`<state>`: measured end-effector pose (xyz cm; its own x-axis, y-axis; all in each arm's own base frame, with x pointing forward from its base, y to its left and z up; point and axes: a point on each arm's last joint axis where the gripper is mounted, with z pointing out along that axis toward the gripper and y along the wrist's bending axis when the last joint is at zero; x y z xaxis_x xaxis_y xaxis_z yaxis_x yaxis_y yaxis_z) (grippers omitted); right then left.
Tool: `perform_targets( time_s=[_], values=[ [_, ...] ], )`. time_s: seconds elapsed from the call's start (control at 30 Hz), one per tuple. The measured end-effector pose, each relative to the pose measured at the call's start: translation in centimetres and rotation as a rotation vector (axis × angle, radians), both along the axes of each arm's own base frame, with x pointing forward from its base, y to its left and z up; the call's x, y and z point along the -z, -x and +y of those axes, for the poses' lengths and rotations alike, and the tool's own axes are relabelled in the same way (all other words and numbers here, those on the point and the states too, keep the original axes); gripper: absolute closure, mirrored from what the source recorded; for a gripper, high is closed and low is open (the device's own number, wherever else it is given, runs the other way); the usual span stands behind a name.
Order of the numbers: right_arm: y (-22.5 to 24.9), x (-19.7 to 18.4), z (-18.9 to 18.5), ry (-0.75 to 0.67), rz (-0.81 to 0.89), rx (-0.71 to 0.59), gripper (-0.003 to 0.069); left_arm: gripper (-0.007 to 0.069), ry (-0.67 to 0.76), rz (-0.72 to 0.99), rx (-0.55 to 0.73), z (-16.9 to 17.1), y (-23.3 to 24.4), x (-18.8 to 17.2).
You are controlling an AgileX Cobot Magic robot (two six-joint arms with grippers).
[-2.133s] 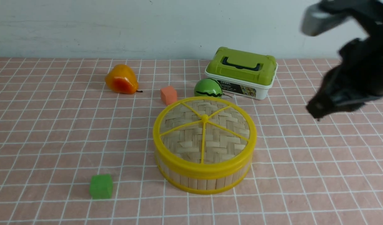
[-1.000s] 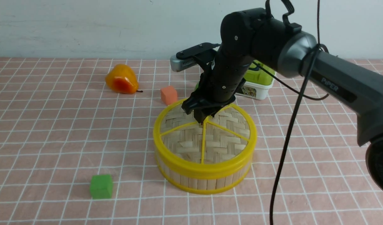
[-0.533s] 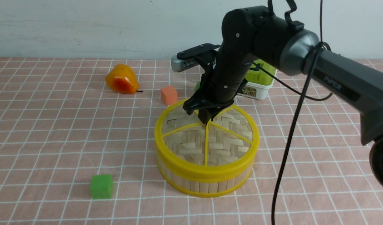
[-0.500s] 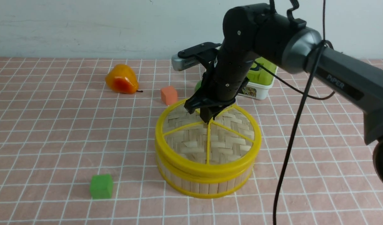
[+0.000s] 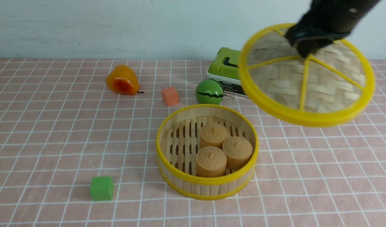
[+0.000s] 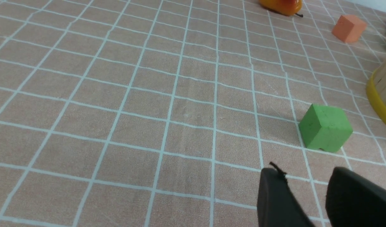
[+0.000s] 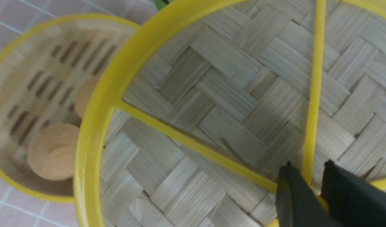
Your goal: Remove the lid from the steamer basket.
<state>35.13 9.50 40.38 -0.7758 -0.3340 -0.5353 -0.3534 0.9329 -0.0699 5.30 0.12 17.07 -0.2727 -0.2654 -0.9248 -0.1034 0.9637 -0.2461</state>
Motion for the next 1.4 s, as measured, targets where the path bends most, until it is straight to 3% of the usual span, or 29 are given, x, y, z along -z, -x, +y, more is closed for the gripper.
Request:
perform_targets(
  time_s=[0.1,0.23,0.5,0.8,0.87,1.13,1.27,1.3,1.37,1.4],
  values=[
    [0.4,3.4,-4.6,-0.009,0.054,0.129,0.0581,0.0386,0.000,0.000,0.000,0.0,0.0,0.0],
    [0.0,7.1,-6.6,-0.052,0.059,0.198,0.0581,0.0386,0.000,0.000,0.000,0.0,0.0,0.0],
    [-1.9,15.4,-6.8,-0.081,0.076,0.235,0.0581,0.0386,0.000,0.000,0.000,0.0,0.0,0.0],
    [-4.0,19.5,-6.6,-0.092,0.079,0.252,0.0579,0.0386,0.000,0.000,0.000,0.0,0.0,0.0],
    [-4.3,20.1,-6.5,-0.111,0.086,0.264,0.0552,0.0386,0.000,0.000,0.000,0.0,0.0,0.0],
    [-3.9,19.1,-6.4,-0.138,0.086,0.272,0.0344,0.0386,0.000,0.000,0.000,0.0,0.0,0.0],
    [-1.1,12.3,-6.5,-0.159,-0.042,0.246,0.0314,0.0386,0.000,0.000,0.000,0.0,0.0,0.0],
    [-1.1,12.3,-6.5,-0.158,-0.041,0.245,0.0315,0.0386,0.000,0.000,0.000,0.0,0.0,0.0],
    [2.1,6.6,-6.7,-0.164,-0.198,0.210,0.0344,0.0386,0.000,0.000,0.000,0.0,0.0,0.0],
    [2.7,5.7,-6.7,-0.168,-0.222,0.208,0.0352,0.0386,0.000,0.000,0.000,0.0,0.0,0.0]
  ],
)
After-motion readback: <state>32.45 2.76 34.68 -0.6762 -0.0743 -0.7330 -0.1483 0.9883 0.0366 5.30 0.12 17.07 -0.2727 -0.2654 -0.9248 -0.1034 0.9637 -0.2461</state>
